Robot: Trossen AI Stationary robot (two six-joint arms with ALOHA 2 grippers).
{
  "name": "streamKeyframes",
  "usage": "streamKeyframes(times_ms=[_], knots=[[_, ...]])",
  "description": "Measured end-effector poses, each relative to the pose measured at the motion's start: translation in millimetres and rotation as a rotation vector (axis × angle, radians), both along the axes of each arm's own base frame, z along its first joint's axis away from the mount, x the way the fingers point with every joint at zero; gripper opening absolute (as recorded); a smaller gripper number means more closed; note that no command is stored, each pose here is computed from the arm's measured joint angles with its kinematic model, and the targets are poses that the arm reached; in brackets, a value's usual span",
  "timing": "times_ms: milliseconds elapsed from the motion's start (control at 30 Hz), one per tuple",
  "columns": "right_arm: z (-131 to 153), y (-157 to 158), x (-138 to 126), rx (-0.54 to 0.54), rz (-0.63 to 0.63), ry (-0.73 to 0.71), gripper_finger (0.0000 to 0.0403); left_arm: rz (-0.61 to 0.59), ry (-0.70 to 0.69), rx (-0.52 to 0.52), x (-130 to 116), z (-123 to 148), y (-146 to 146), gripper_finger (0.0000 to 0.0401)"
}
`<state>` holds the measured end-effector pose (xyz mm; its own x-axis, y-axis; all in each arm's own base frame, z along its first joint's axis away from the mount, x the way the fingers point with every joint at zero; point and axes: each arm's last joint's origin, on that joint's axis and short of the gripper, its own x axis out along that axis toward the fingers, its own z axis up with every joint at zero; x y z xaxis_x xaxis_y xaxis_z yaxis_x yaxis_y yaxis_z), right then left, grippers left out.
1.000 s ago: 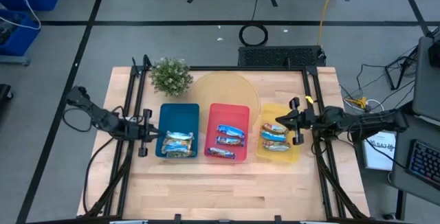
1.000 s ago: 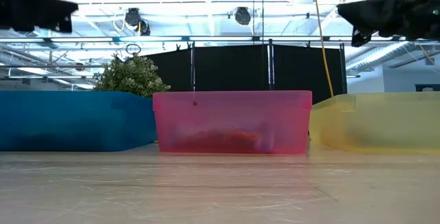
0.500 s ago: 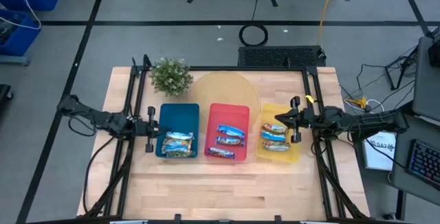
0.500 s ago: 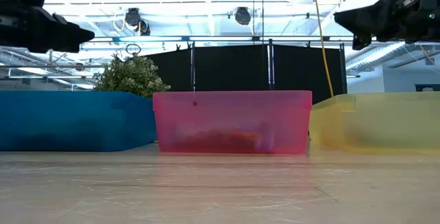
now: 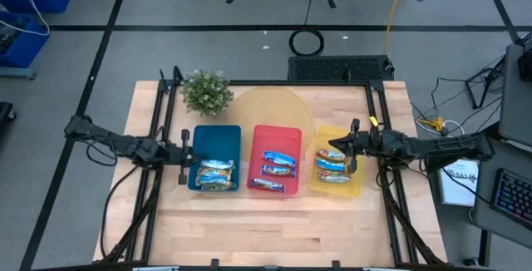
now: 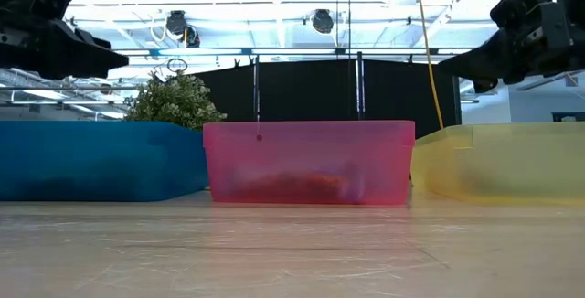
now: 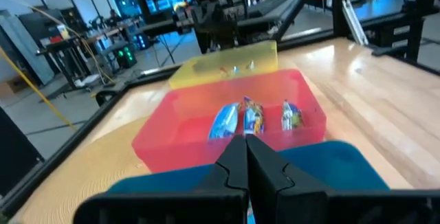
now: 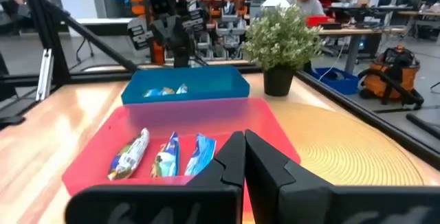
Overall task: Pick and place Granola Bars by type
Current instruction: Return to Home Position
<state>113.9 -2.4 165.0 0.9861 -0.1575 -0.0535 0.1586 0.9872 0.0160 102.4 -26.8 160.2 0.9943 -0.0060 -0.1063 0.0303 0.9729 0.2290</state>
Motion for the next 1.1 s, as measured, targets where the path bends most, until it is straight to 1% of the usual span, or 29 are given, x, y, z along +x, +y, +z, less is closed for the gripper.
streamKeyframes(times_ms=[167, 267, 400, 500, 600, 700, 833, 1100], knots=[[-2, 0, 1, -0.034, 0.008, 0.023, 0.0000, -0.003, 0.050, 0.011, 3, -5, -1, 0.0000], [-1, 0, 0, -0.024, 0.007, 0.017, 0.0000, -0.041, 0.074, 0.012, 3, -7, -2, 0.0001], [-1, 1, 0, -0.018, 0.013, 0.012, 0.0000, -0.045, 0.127, 0.009, 2, -6, 0, 0.0001], [0, 2, 1, -0.033, 0.071, 0.006, 0.0000, -0.062, 0.203, -0.030, 1, -4, 4, 0.0001], [4, 3, 1, -0.043, 0.111, -0.040, 0.0000, -0.105, 0.189, -0.075, 0, -2, 9, 0.0001], [9, 3, 1, -0.059, 0.113, -0.083, 0.0000, -0.136, 0.134, -0.106, 0, -1, 12, 0.0001], [10, 3, 1, -0.061, 0.113, -0.099, 0.0000, -0.178, 0.121, -0.123, 0, 0, 13, 0.0001], [10, 3, 1, -0.054, 0.111, -0.095, 0.0000, -0.161, 0.120, -0.118, 0, 0, 14, 0.0001]])
